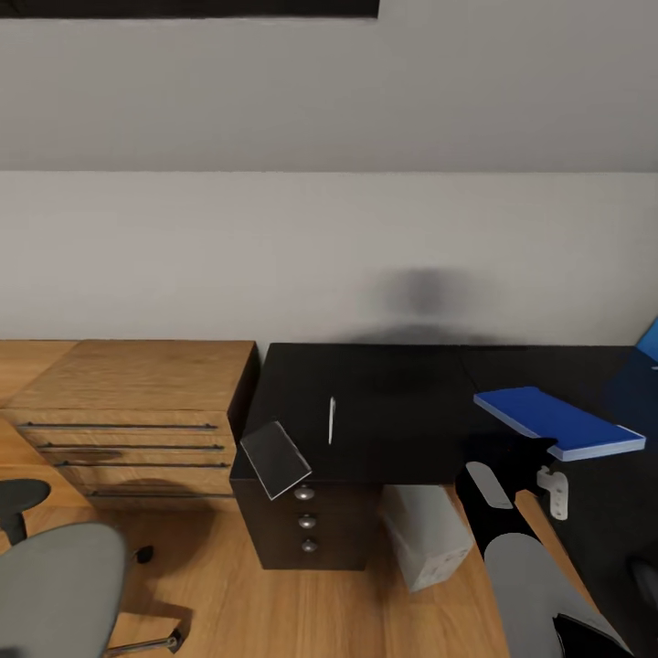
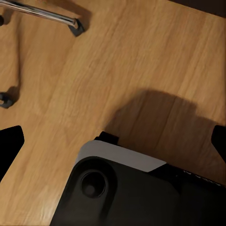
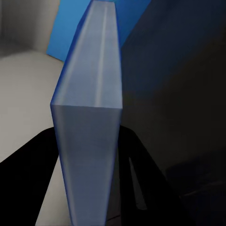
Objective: In the bedroom, organize the workspace by keeping the computer under the desk, ensuring the monitor is on the desk, placing the keyboard on the desk next to the monitor, placing the mouse on the desk next to the keyboard, moving the folder from the swivel chair onto the desk next to the mouse, stacking the notebook on top of the folder with the pen on top of the notebook, and positioning the swivel chair next to the desk.
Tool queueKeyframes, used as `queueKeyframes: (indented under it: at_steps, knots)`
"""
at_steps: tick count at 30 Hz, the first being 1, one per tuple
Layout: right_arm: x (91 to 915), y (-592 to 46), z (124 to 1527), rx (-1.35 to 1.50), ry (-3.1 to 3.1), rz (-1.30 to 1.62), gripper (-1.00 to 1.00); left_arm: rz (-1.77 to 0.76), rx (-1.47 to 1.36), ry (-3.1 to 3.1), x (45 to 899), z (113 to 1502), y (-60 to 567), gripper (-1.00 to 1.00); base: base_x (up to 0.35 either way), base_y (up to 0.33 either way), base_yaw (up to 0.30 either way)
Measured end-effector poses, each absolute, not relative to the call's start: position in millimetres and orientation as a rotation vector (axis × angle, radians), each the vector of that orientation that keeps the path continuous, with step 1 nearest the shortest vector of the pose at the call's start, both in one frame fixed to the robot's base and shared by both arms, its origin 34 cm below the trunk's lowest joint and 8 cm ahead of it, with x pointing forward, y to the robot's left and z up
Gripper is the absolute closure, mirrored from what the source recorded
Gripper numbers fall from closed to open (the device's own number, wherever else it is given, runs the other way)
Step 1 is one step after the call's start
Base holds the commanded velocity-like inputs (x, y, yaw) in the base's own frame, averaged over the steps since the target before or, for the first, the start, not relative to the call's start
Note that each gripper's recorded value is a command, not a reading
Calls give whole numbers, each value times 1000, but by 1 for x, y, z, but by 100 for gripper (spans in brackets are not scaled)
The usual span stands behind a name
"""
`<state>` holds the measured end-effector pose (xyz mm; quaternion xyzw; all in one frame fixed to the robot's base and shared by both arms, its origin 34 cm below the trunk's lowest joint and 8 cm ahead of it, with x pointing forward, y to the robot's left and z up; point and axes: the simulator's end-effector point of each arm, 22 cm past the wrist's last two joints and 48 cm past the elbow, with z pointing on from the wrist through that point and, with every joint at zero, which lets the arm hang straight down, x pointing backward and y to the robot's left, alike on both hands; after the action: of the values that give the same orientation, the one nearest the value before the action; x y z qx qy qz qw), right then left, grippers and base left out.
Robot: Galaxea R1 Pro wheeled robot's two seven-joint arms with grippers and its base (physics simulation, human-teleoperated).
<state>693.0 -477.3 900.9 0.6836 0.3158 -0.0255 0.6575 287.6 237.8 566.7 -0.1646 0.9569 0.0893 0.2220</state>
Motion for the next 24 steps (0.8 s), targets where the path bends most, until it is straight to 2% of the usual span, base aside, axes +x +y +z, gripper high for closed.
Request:
queueKeyframes:
  at_steps: [7,17,24]
  knots:
    - [693,-478,901,1548,715,-59,100,247,-455,2644,288,567,238,-100,32,-25,-7]
    - [692,-479,898,1557,714,-62,100,248,-455,2647,287,566,238,-100,1,-1,-179]
    - [692,-471,891,1571,727,-60,100,248,-455,2649,286,566,238,-100,0,0,-47]
